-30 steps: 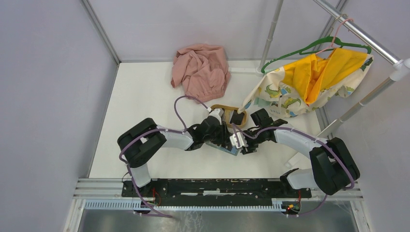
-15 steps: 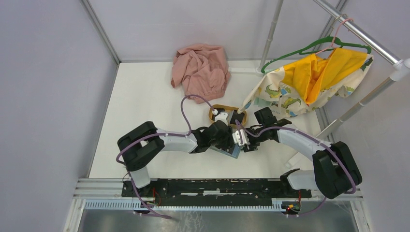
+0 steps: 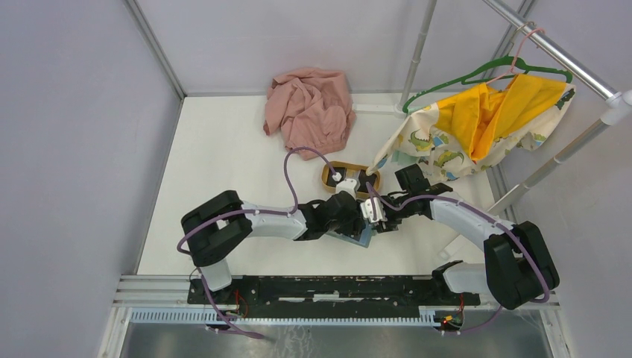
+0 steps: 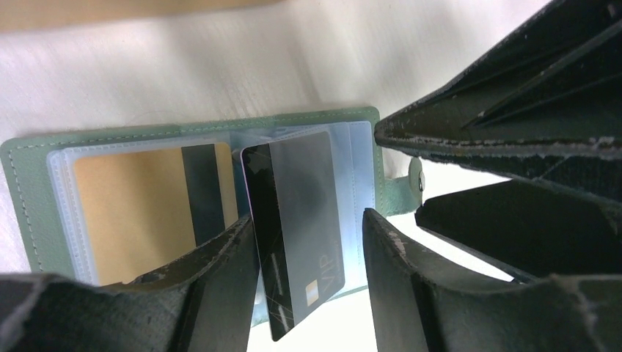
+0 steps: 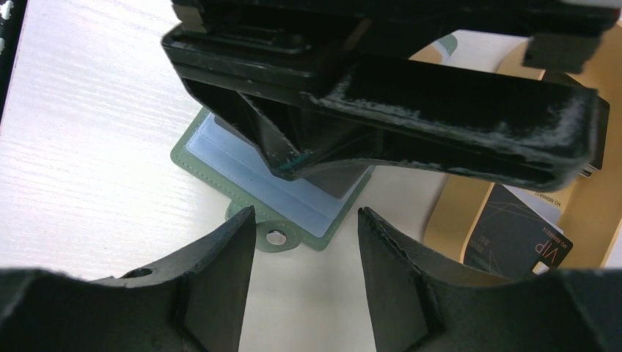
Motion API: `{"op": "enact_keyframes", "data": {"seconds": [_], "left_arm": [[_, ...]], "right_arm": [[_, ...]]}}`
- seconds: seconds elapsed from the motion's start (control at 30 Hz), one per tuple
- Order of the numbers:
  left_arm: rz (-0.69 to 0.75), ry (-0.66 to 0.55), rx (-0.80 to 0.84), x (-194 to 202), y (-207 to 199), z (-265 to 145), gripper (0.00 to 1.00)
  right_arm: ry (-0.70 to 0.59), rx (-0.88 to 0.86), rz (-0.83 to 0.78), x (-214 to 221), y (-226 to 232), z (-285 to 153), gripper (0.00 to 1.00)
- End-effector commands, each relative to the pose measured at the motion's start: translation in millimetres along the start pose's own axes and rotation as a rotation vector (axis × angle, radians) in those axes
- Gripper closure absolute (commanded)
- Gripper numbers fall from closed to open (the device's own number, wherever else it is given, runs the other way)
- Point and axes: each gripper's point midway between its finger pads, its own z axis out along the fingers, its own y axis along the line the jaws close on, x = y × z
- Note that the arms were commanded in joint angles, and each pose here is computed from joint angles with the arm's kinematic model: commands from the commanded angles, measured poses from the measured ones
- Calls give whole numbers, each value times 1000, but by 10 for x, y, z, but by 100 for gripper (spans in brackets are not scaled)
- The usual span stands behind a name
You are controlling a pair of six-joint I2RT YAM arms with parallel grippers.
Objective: Put the credit cards into the card holder
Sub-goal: Insert the credit card into the card holder.
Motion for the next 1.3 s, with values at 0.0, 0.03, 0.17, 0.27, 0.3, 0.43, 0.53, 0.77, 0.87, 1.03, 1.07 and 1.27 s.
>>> {"op": "enact_keyframes", "data": {"seconds": [0.0,0.03,0.17,0.27,0.3,0.43,0.53,0.77,0.87,1.03,1.07,1.27], "left_arm": [[70,-58,-2,-191,-123,-124,40],[72,-62,-9,-201,-115,-131,40],[80,-70,-27,-219,-80,-162,39],[82,-77,-21,-238,-95,-187,38],[82,-76,-18,-237,-100,-194,37],[81,-77,0,-244,-136,-218,35],[78,-70,10,-232,-154,-220,34],[76,-63,16,-217,-162,-221,33],[74,-54,27,-196,-186,-209,33],[61,-38,74,-142,-287,-188,33],[59,-36,82,-132,-309,-184,33],[39,-14,181,-74,-495,-169,35]], "right_arm": [[-39,24,-15,-108,-66,-41,41],[-39,24,-14,-108,-65,-40,41],[-39,23,-11,-101,-63,-39,41],[-41,22,-9,-101,-61,-36,41],[-41,21,-9,-102,-60,-35,41],[-42,18,-6,-98,-50,-30,41],[-41,18,-4,-93,-49,-28,41],[-44,17,-5,-100,-48,-27,41],[-44,17,-4,-101,-47,-28,41],[-46,18,-3,-102,-48,-32,41],[-46,17,-4,-103,-47,-30,41],[-46,16,-3,-100,-47,-27,41]]}}
